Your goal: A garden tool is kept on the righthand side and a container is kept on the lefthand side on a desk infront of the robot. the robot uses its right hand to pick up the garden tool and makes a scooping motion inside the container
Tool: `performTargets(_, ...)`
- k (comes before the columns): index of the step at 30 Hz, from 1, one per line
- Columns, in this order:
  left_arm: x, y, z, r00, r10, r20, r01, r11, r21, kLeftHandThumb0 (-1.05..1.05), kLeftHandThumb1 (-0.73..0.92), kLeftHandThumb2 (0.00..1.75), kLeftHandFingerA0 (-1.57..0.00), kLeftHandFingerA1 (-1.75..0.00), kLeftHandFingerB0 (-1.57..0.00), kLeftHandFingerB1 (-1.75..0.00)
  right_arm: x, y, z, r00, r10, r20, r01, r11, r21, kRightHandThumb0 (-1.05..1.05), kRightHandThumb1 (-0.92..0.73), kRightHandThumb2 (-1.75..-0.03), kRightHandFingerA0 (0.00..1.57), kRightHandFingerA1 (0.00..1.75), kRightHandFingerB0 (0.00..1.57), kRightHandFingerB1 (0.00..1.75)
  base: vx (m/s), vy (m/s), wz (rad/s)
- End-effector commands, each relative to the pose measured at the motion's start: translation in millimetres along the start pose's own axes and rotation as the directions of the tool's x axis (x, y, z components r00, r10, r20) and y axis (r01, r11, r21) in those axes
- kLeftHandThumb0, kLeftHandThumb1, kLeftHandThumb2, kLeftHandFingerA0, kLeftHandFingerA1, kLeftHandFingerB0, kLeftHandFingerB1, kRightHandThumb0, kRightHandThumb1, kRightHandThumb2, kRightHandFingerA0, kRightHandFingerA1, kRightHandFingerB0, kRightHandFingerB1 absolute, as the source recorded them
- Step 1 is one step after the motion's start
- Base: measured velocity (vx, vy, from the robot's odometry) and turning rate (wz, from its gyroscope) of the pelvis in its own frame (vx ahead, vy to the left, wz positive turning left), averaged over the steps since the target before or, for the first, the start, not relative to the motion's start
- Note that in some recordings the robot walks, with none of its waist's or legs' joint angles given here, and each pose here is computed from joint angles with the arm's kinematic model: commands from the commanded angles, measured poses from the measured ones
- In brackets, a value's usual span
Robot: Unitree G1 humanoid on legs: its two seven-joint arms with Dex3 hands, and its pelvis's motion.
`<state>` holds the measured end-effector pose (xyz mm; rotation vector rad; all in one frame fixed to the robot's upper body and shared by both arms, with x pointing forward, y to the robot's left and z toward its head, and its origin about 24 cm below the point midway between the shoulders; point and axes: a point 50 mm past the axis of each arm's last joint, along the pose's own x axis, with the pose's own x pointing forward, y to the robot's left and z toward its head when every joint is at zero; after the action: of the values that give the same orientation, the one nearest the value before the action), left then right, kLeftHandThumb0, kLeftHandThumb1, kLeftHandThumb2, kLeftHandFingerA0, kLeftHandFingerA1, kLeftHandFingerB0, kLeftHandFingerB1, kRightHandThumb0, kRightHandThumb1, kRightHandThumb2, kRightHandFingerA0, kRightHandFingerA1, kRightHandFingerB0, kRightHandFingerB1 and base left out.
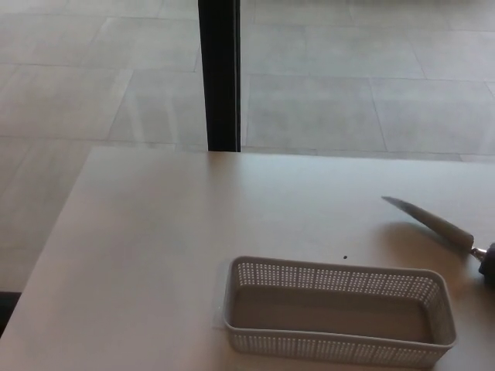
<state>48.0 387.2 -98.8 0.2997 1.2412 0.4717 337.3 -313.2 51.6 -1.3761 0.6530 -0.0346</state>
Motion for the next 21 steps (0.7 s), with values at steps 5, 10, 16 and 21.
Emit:
performTargets(5, -0.9, 3.8, 1.6, 1.000, 0.000, 0.031, 0.001, 0.999, -0.034, -0.06, -0.13, 1.23, -0.96, -1.09, -0.83, -0.99, -18.2, 74.5, -11.8, 0.980, -0.136, 0.147, 0.143, 0.989, -0.034, -0.27, -0.75, -0.62, 0.88, 1.19, 0.81, 0.52, 0.00, 0.000, 0.00)
performTargets(10, -0.9, 4.2, 0.4, 1.000, 0.011, 0.019, -0.010, 1.000, -0.027, -0.08, -0.22, 1.31, -0.85, -1.04, -0.81, -0.98, -22.2, 79.4, -23.7, 0.972, -0.159, 0.175, 0.171, 0.984, -0.058, -0.30, -0.75, -0.64, 0.87, 1.34, 0.85, 0.59, 0.00, 0.000, 0.00)
performTargets(16, -1.4, 8.8, 2.1, 0.999, 0.022, 0.025, -0.022, 1.000, -0.011, -0.05, -0.23, 1.33, -0.89, -1.05, -0.83, -0.99, -32.1, 83.5, -42.4, 0.943, -0.236, 0.236, 0.250, 0.968, -0.029, -0.28, -0.64, -0.59, 0.93, 1.50, 0.82, 0.55, 0.00, 0.000, 0.00)
performTargets(21, -1.6, 8.9, -1.0, 0.999, 0.032, 0.012, -0.032, 0.999, -0.007, -0.04, -0.26, 1.27, -1.01, -1.05, -0.91, -0.99, -34.9, 70.7, -52.7, 0.912, -0.331, 0.242, 0.339, 0.941, 0.006, -0.23, -0.69, -0.66, 0.89, 1.67, 0.86, 0.96, 0.00, 0.000, 0.00)
